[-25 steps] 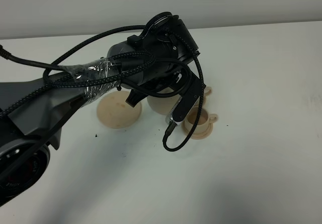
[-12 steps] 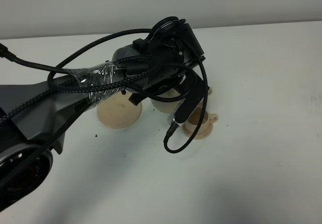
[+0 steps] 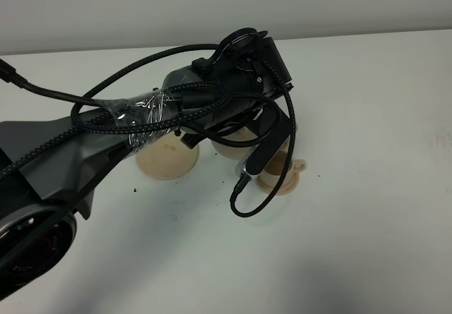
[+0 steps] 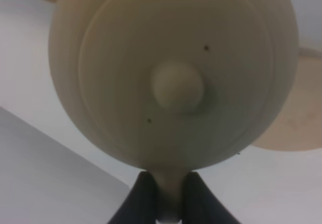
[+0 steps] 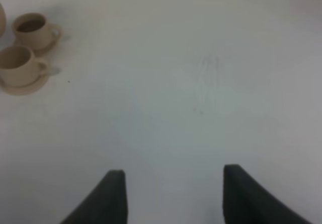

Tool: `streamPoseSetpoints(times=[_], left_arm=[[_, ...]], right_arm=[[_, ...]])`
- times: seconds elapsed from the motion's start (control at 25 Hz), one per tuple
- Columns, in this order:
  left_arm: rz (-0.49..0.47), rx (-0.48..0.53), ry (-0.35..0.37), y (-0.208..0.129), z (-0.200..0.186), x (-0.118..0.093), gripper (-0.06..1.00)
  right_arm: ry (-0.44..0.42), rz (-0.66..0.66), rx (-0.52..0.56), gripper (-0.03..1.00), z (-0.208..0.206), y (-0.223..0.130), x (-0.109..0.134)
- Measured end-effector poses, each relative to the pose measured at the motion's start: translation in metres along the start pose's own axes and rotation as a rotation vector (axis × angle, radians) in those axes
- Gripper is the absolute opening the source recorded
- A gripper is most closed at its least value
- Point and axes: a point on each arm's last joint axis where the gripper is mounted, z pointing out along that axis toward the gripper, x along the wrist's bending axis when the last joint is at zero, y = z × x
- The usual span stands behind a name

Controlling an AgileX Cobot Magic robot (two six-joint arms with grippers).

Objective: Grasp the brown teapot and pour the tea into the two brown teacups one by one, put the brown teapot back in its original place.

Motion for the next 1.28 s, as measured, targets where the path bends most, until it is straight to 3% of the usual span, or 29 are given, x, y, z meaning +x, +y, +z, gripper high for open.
streamPoseSetpoints(times=[0.72,1.28], left_arm=[[0.056,0.047,0.023,0.013,-0.004,0.002,0.15],[0.038,0.060,0.058,0.012,-0.004,0.005,0.15]], right_arm=[[0.000,0.000,0.000,0.46,0.000,0.000,0.000],[0.000,0.000,0.000,0.46,0.000,0.000,0.000]])
